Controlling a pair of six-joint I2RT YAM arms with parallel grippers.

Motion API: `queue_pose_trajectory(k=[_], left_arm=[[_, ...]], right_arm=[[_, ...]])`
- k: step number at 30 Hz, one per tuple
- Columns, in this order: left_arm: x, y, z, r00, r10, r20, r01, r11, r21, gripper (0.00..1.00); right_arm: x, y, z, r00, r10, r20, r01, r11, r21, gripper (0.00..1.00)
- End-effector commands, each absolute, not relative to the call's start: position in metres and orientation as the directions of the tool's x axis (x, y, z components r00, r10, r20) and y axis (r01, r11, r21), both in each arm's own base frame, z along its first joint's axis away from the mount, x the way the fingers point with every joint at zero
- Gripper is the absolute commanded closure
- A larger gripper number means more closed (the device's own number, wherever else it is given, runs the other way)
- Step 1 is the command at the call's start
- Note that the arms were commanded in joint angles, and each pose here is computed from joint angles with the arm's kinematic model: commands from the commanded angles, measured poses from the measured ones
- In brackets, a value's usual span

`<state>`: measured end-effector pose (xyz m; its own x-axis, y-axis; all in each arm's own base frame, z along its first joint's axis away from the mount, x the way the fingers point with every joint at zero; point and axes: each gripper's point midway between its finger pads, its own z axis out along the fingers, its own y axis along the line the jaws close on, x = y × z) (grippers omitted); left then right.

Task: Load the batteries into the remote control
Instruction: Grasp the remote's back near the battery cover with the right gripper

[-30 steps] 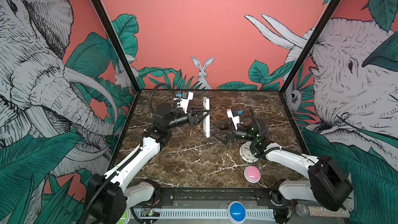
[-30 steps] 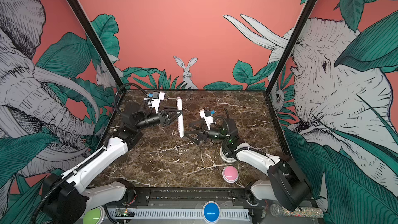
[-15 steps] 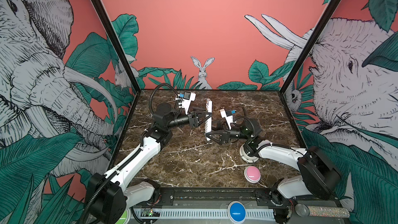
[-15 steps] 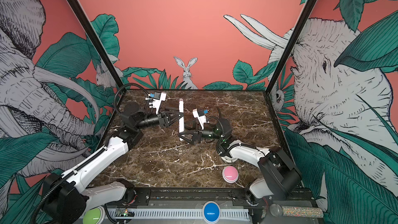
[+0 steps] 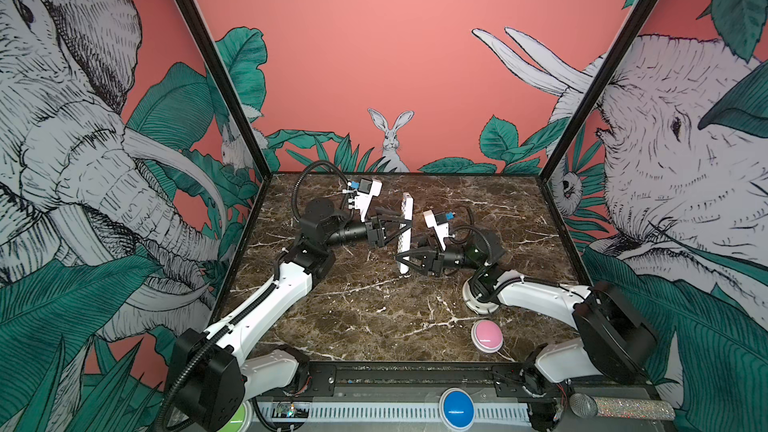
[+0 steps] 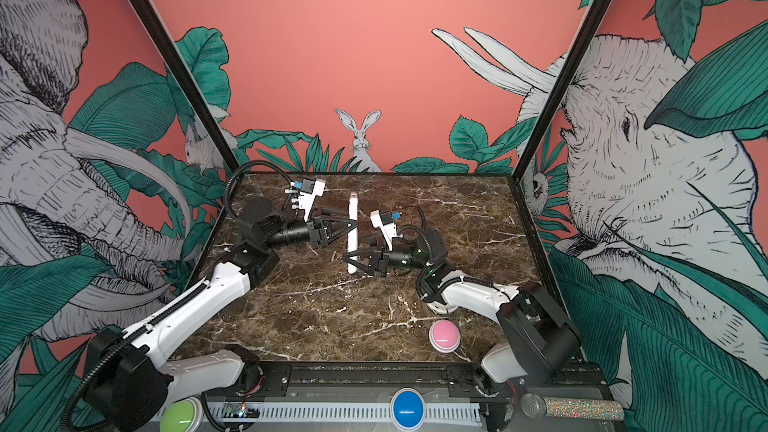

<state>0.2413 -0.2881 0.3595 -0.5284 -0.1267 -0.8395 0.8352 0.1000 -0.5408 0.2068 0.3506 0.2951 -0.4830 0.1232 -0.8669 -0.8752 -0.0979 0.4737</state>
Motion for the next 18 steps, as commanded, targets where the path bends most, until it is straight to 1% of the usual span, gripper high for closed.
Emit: queue_pose_trajectory(k=[1, 2, 3, 5, 7, 10, 11, 14, 16, 18], left_arm=[[0.239, -0.288, 0.380, -0.489, -0.149, -0.860, 0.860, 0.082, -0.503, 0.83], [0.241, -0.288, 0.378, -0.492, -0.149, -0.858, 0.857, 0.090, -0.507, 0.80], [0.242, -0.288, 0.377, -0.495, -0.149, -0.856, 0.854, 0.099, -0.511, 0.72], [0.248, -0.287, 0.372, -0.493, -0.148, -0.857, 0.847, 0.141, -0.512, 0.48], [0.254, -0.285, 0.366, -0.494, -0.142, -0.858, 0.835, 0.197, -0.513, 0.30], [0.263, -0.278, 0.363, -0.480, -0.150, -0.864, 0.815, 0.288, -0.503, 0.14], [0.265, -0.275, 0.361, -0.479, -0.153, -0.865, 0.803, 0.321, -0.502, 0.12], [0.269, -0.268, 0.359, -0.470, -0.161, -0.868, 0.775, 0.395, -0.493, 0.11], [0.275, -0.264, 0.355, -0.463, -0.177, -0.869, 0.737, 0.467, -0.488, 0.12], [0.275, -0.265, 0.355, -0.452, -0.185, -0.872, 0.723, 0.496, -0.480, 0.13]], right_arm=[[0.199, 0.348, 0.320, -0.395, 0.175, -0.902, -0.917, -0.136, 0.375, 0.64], [0.200, 0.348, 0.319, -0.393, 0.173, -0.903, -0.918, -0.127, 0.376, 0.69], [0.201, 0.349, 0.317, -0.392, 0.168, -0.904, -0.919, -0.118, 0.377, 0.73], [0.206, 0.349, 0.314, -0.388, 0.158, -0.908, -0.921, -0.082, 0.380, 0.79], [0.212, 0.348, 0.311, -0.380, 0.149, -0.913, -0.924, -0.027, 0.381, 0.84], [0.229, 0.345, 0.299, -0.363, 0.119, -0.924, -0.919, 0.118, 0.377, 0.91], [0.236, 0.342, 0.294, -0.355, 0.098, -0.930, -0.913, 0.179, 0.368, 0.93], [0.256, 0.328, 0.280, -0.342, 0.047, -0.938, -0.870, 0.361, 0.335, 0.98], [0.266, 0.318, 0.273, -0.333, 0.027, -0.943, -0.834, 0.458, 0.308, 1.00], [0.274, 0.310, 0.265, -0.339, 0.001, -0.941, -0.800, 0.527, 0.288, 1.00]])
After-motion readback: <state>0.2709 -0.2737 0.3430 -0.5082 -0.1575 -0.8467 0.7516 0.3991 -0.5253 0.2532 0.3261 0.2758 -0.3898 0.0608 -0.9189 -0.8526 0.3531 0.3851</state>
